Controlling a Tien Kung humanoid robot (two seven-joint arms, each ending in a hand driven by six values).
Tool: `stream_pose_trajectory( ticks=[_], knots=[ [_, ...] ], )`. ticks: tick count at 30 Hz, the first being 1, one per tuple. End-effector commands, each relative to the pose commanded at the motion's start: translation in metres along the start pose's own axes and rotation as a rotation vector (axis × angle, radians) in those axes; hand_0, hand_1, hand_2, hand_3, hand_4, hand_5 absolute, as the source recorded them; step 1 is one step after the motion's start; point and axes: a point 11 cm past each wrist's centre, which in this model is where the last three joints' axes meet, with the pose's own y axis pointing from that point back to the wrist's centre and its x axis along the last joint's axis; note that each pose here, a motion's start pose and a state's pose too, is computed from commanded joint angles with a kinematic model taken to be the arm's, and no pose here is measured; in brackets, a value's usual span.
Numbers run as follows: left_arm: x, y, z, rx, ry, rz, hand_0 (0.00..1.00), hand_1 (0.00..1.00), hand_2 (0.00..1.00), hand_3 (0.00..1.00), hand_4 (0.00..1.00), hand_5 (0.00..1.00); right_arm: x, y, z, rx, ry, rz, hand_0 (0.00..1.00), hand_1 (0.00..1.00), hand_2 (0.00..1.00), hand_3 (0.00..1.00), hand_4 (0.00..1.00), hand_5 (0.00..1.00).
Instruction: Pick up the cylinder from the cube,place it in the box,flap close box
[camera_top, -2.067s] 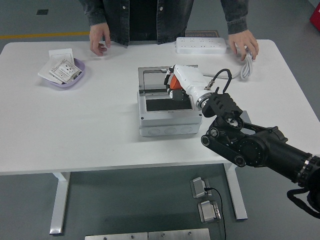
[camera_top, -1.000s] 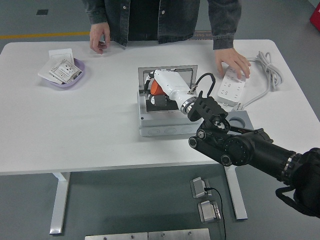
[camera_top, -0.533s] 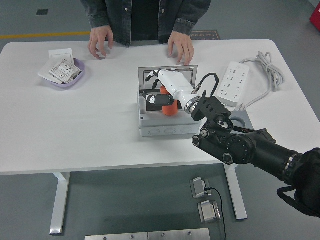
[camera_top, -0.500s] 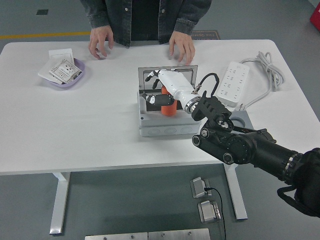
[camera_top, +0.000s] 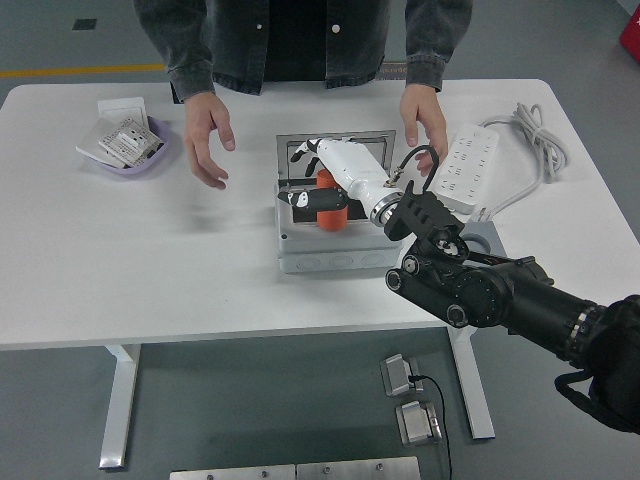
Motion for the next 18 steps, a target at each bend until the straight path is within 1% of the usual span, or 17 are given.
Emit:
stream_pose_trajectory(
  ticks=[3,4,7,11,14,15,16,18],
  knots=[
    [0.000,0.000,-0.002,0.005,-0.002,-0.003,0.641,0.665,0.626,0.696,0.654,0.134,0.012,-0.002,-0.002,0.016,0.011,0.018,0.238,0.366,0.516,0.677,0.903,0.512],
    [-0.001,0.000,-0.002,0.006,-0.003,-0.004,0.641,0.664,0.626,0.695,0.654,0.131,0.016,-0.003,-0.003,0.022,0.015,0.025,0.248,0.365,0.499,0.681,0.918,0.531],
    [-0.002,0.000,-0.003,0.007,-0.006,-0.009,0.641,0.664,0.626,0.695,0.654,0.131,0.036,-0.007,-0.007,0.042,0.032,0.056,0.248,0.365,0.499,0.681,0.918,0.531],
    [-0.003,0.000,-0.003,0.006,-0.008,-0.013,0.640,0.663,0.622,0.694,0.652,0.129,0.056,-0.009,-0.008,0.055,0.048,0.085,0.260,0.362,0.499,0.673,0.935,0.549],
    [-0.003,0.000,-0.003,0.006,-0.007,-0.014,0.640,0.663,0.622,0.694,0.652,0.129,0.063,-0.009,-0.007,0.058,0.050,0.095,0.260,0.362,0.499,0.673,0.935,0.549],
    [-0.003,0.000,-0.004,0.007,-0.007,-0.014,0.640,0.663,0.622,0.694,0.652,0.129,0.064,-0.009,-0.007,0.058,0.050,0.096,0.260,0.362,0.499,0.673,0.935,0.549],
    [-0.003,0.000,-0.004,0.008,-0.007,-0.014,0.640,0.663,0.621,0.690,0.651,0.128,0.065,-0.008,-0.008,0.060,0.048,0.097,0.273,0.361,0.489,0.672,0.943,0.573],
    [-0.003,0.000,-0.005,0.011,-0.007,-0.014,0.640,0.663,0.621,0.690,0.651,0.128,0.065,-0.007,-0.009,0.064,0.045,0.096,0.273,0.361,0.489,0.672,0.943,0.573]
  ],
)
